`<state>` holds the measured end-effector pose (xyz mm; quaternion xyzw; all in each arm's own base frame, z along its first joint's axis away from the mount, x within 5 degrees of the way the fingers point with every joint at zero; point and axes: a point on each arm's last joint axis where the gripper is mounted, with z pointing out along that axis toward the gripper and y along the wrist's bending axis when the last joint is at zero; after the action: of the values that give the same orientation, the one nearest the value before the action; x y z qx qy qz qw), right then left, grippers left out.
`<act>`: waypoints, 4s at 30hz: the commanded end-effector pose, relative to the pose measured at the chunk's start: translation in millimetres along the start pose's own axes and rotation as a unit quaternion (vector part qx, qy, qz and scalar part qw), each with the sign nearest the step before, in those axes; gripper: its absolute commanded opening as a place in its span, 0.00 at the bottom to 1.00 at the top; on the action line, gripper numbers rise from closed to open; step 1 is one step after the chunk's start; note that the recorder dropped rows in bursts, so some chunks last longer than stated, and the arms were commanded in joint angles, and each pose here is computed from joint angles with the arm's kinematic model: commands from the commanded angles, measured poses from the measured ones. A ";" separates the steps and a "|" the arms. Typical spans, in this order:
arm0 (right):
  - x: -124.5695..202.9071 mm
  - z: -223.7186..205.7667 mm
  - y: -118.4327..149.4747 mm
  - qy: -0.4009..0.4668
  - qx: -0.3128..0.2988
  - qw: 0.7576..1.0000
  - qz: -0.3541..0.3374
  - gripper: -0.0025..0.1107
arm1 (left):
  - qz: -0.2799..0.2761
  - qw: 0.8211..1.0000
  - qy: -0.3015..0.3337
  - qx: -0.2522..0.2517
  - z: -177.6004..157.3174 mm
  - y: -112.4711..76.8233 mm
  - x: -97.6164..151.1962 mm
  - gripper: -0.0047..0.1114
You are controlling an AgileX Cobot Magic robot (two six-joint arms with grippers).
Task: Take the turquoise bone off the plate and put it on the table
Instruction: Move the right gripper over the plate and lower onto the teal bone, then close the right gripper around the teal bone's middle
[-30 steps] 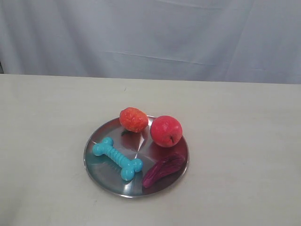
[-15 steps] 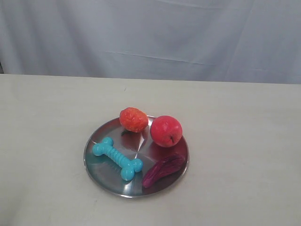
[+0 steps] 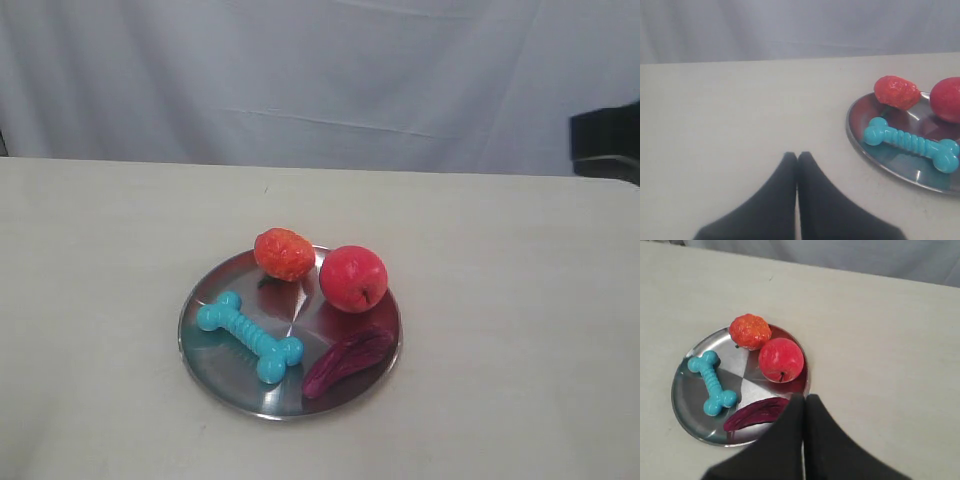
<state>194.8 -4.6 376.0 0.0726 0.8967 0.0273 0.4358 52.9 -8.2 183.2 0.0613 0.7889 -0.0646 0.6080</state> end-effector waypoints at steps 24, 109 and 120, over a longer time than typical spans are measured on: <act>29.3 267.4 171.2 0.211 -0.071 0.939 -0.262 0.02 | 0.000 1.000 0.001 0.001 0.3 -0.1 0.9 0.04; 85.1 339.2 176.5 0.213 -0.084 0.939 -0.257 0.47 | 0.001 1.000 0.001 0.001 0.3 -0.1 0.9 0.04; 82.2 338.0 176.0 0.206 -0.082 0.938 -0.268 0.02 | 0.000 1.000 0.001 0.001 0.3 -0.1 0.9 0.04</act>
<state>427.0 177.8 117.5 -0.2065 0.9519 0.0029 0.2264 52.9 -8.2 183.2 0.0613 0.7889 -0.0646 0.6080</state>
